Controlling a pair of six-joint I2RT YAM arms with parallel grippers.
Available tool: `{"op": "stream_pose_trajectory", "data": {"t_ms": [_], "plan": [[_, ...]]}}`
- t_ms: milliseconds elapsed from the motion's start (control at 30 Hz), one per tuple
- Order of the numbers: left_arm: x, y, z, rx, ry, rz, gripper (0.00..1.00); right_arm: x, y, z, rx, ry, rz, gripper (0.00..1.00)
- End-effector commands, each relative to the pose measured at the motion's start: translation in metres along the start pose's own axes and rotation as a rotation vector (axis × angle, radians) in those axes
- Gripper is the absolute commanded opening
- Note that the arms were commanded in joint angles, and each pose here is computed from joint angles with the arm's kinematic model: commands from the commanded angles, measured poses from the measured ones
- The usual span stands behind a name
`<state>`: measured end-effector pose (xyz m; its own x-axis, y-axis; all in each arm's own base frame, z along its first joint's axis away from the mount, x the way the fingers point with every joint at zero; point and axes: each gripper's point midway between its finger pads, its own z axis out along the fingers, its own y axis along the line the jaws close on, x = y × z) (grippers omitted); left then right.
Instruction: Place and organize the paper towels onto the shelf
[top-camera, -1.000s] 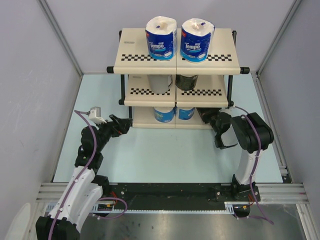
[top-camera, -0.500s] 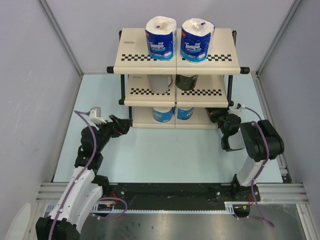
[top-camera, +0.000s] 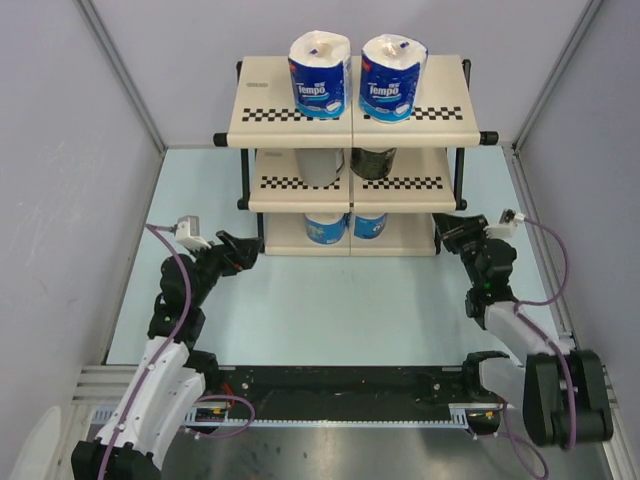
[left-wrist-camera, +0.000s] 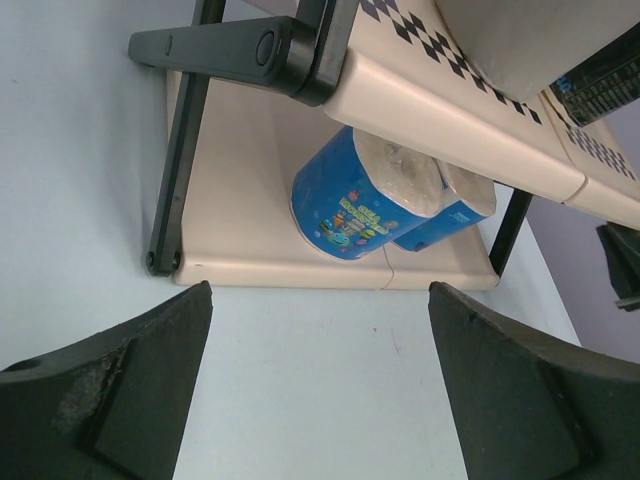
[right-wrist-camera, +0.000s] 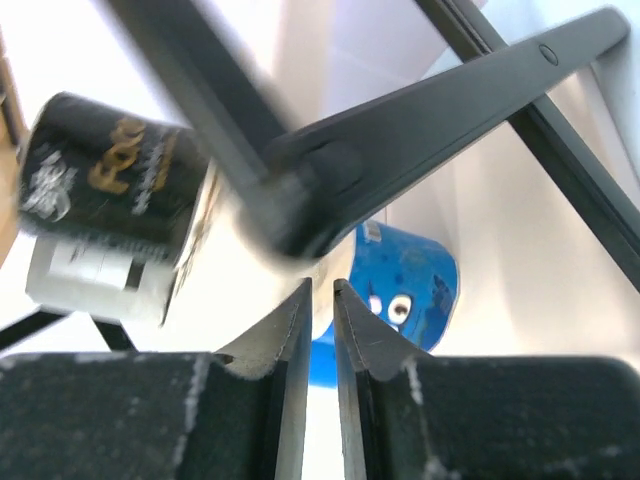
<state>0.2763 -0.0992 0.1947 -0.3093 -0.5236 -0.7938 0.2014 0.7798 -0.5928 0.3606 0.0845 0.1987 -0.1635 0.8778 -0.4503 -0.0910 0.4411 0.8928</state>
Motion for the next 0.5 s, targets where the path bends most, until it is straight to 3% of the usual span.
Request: {"op": "stream_pose_trajectory", "data": {"t_ms": [0, 200, 467], "plan": [[-0.011, -0.010, -0.004, 0.018, -0.029, -0.003, 0.93, -0.003, -0.013, -0.026, 0.098, 0.013, -0.108, 0.20], [-0.031, -0.030, -0.011, 0.069, -0.066, 0.012, 0.88, -0.013, 0.009, -0.065, 0.073, -0.022, -0.157, 0.19], [-0.087, -0.084, -0.018, 0.235, -0.203, -0.018, 0.65, -0.030, 0.075, -0.074, -0.074, -0.046, -0.163, 0.19]]}}
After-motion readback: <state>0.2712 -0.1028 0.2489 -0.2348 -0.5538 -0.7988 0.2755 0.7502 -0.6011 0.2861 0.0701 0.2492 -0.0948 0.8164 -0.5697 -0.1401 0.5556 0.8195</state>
